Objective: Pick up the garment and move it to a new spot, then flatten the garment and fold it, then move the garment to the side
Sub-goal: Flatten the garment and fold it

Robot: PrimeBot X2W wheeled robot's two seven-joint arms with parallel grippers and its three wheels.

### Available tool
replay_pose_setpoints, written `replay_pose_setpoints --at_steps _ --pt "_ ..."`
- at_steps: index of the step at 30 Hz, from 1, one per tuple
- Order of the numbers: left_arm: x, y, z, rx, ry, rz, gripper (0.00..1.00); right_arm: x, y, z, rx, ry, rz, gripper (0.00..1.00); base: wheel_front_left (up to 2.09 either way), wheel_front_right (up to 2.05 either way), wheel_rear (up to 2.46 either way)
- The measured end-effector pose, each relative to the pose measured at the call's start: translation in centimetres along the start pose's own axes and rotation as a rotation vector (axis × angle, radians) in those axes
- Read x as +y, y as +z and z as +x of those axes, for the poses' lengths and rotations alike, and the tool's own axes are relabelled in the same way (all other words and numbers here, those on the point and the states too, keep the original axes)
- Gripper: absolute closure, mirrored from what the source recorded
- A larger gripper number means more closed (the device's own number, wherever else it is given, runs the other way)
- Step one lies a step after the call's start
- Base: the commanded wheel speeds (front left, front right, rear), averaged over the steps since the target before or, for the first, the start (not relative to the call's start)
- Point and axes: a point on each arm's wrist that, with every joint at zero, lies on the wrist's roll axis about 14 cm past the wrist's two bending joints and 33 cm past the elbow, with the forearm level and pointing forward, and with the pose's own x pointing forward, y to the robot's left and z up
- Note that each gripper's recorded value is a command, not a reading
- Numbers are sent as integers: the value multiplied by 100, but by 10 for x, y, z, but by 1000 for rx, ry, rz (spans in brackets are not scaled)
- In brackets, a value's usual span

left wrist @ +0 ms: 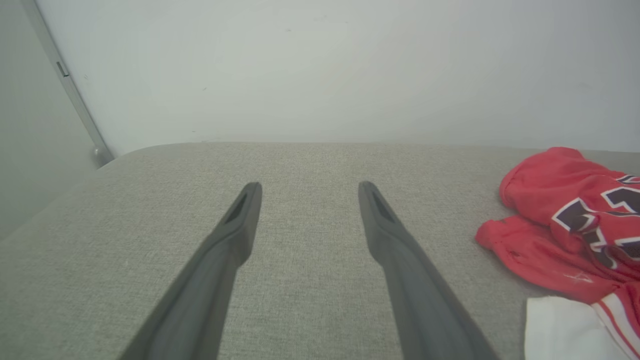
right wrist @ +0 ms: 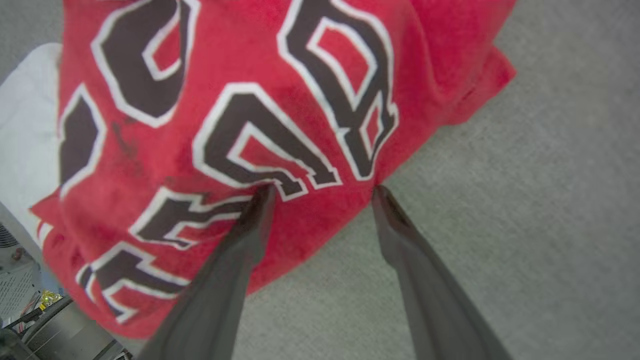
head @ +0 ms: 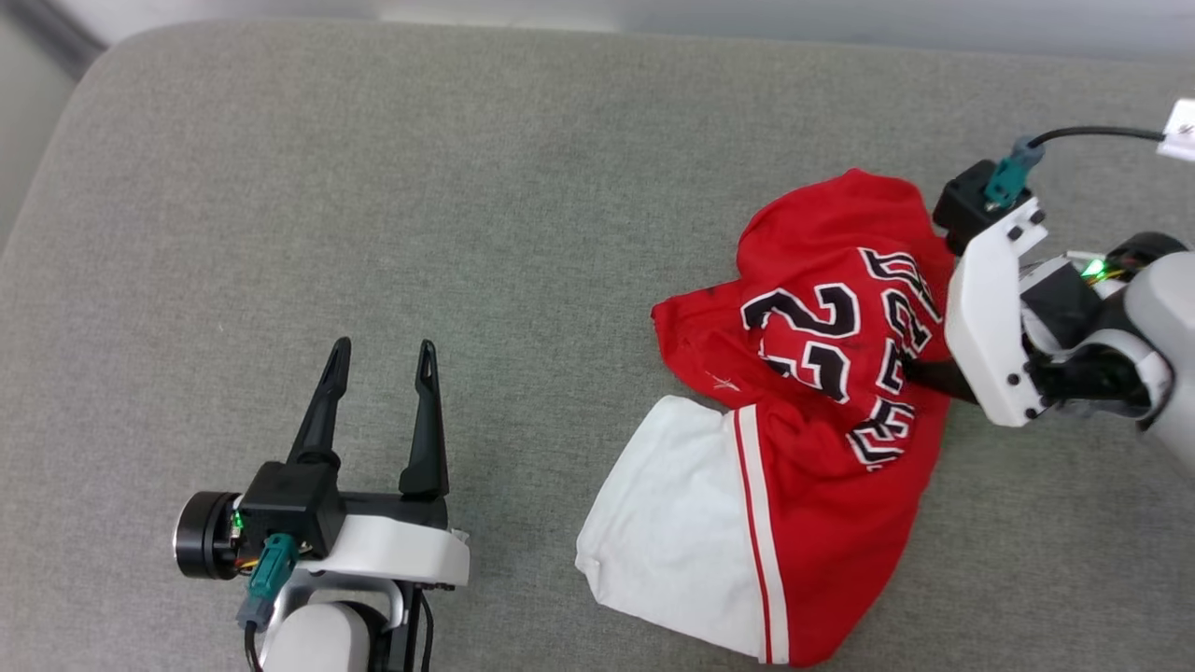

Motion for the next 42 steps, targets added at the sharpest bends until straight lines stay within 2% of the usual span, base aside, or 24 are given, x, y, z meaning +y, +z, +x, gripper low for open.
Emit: replay_pose_setpoints --at_steps 2,7,8,9,10,16,18,19,20,23,24,27,31,36,38,40,42 --pt "1 -2 3 5 5 1 0 5 -8 17 36 25 18 0 0 0 0" --pt "5 -9 4 24 18 7 0 10 -30 40 128 23 -31 0 0 0 0" --pt "6 -9 5 22 21 9 0 10 -30 41 124 23 -36 35 0 0 0" --pt "6 -8 5 20 22 8 0 12 -29 40 113 24 -40 80 0 0 0" --pt "6 -8 5 19 25 9 0 13 -29 39 101 25 -41 100 0 0 0" --pt "3 0 1 0 15 1 0 15 -17 15 -29 -4 -96 100 0 0 0" --pt "1 4 -1 -11 10 -4 0 10 -11 -3 -92 -26 -111 100 0 0 0" --pt "-3 7 -7 -15 1 -11 0 5 -3 -35 -183 -67 -154 100 0 0 0" --pt "-4 8 -9 -18 -3 -13 0 3 -4 -46 -206 -79 -159 100 0 0 0" --pt "-9 11 -13 -24 -16 -20 0 -5 -16 -75 -248 -122 -173 100 0 0 0" --pt "-12 12 -15 -27 -27 -25 0 -8 -33 -99 -272 -149 -170 100 0 0 0" --pt "-17 12 -17 -26 -41 -26 0 -9 -64 -110 -247 -158 -129 100 0 0 0" --pt "-20 10 -19 -19 -53 -28 0 -9 -107 -110 -191 -155 -42 100 0 0 0" --pt "-23 8 -19 -14 -64 -29 0 16 -174 -74 -53 -70 126 100 0 0 0" --pt "-24 8 -20 -12 -66 -28 0 21 -196 -60 1 -67 163 100 0 0 0" --pt "-23 8 -20 -12 -69 -24 0 26 -206 -49 14 -56 216 100 0 0 0" --pt "-21 8 -21 -13 -64 -18 0 26 -210 -44 19 -68 215 100 0 0 0"
